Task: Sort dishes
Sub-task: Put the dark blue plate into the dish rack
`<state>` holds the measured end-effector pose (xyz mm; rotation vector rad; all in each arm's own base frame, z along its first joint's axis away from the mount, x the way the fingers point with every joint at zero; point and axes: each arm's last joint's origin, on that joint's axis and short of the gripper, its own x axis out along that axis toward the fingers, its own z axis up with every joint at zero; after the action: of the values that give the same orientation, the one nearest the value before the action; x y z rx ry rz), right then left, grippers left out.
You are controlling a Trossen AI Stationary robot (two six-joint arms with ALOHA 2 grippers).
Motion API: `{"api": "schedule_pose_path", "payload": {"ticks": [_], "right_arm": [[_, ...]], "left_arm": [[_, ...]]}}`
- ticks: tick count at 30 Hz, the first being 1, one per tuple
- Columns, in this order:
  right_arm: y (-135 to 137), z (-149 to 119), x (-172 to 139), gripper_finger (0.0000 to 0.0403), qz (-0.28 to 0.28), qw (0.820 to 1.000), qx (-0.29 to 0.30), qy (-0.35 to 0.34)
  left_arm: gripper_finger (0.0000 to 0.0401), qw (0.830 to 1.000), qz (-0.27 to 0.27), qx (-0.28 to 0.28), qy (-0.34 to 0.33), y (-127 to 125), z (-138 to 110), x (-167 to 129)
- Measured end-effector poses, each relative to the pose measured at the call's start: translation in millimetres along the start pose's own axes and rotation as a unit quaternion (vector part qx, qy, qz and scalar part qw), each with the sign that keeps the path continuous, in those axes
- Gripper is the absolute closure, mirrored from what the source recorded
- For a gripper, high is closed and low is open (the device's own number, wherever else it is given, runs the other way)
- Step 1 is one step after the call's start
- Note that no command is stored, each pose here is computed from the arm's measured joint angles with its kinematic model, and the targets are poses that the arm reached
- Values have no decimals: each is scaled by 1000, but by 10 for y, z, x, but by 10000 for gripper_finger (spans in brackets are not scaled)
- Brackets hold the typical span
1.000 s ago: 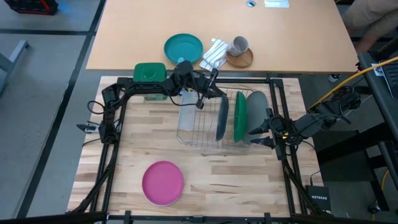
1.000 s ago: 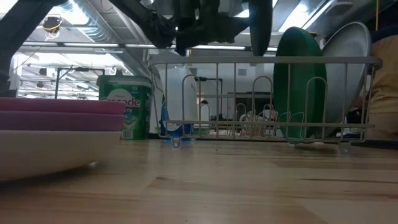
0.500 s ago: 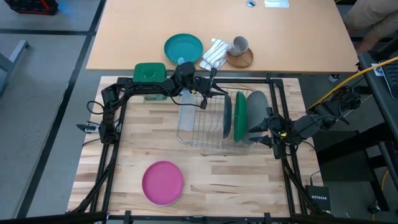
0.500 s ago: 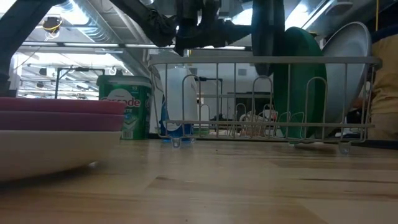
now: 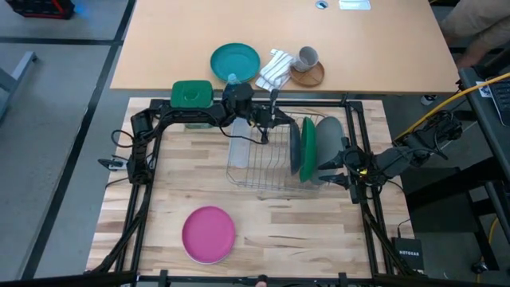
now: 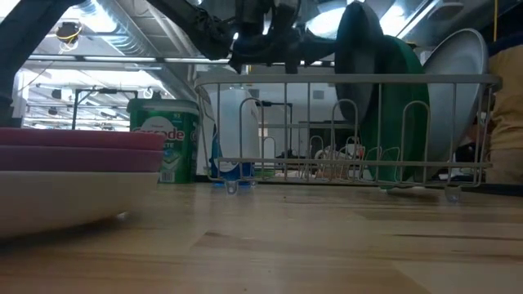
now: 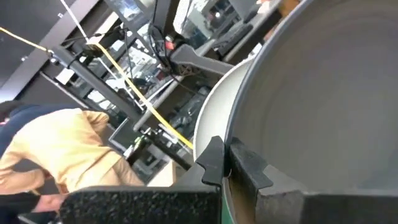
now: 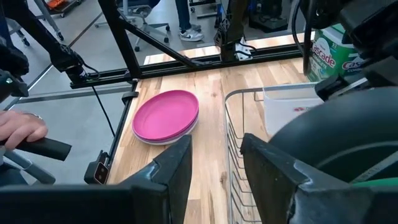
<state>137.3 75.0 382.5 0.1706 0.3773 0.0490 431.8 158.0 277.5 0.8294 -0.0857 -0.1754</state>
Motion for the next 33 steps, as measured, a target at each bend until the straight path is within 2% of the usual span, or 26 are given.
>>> {"api": "schedule_pose_path", "payload": {"ticks": [4, 10, 16, 23, 29, 33], "right_arm": [[0, 0, 0, 256, -1, 1000, 0, 0], [1, 4, 0, 256, -1, 1000, 1, -2], [0, 4, -1, 256, -1, 1000, 1, -2], [0, 3, 0, 256, -1, 1000, -11, -2], [0, 4, 0, 256, -1, 1000, -25, -2], [0, 4, 0, 256, -1, 1000, -25, -2]], "left_arm": [[401, 1000, 10, 24, 8, -37, -1, 42], [401, 999, 10, 40, 16, -223, -178, 165], [401, 996, 19, 90, 14, -292, -273, 211], [401, 996, 9, 74, 40, -257, -405, 144], [401, 996, 16, 78, 39, -233, -411, 132], [401, 997, -1, 61, 51, -270, -439, 132]]}}
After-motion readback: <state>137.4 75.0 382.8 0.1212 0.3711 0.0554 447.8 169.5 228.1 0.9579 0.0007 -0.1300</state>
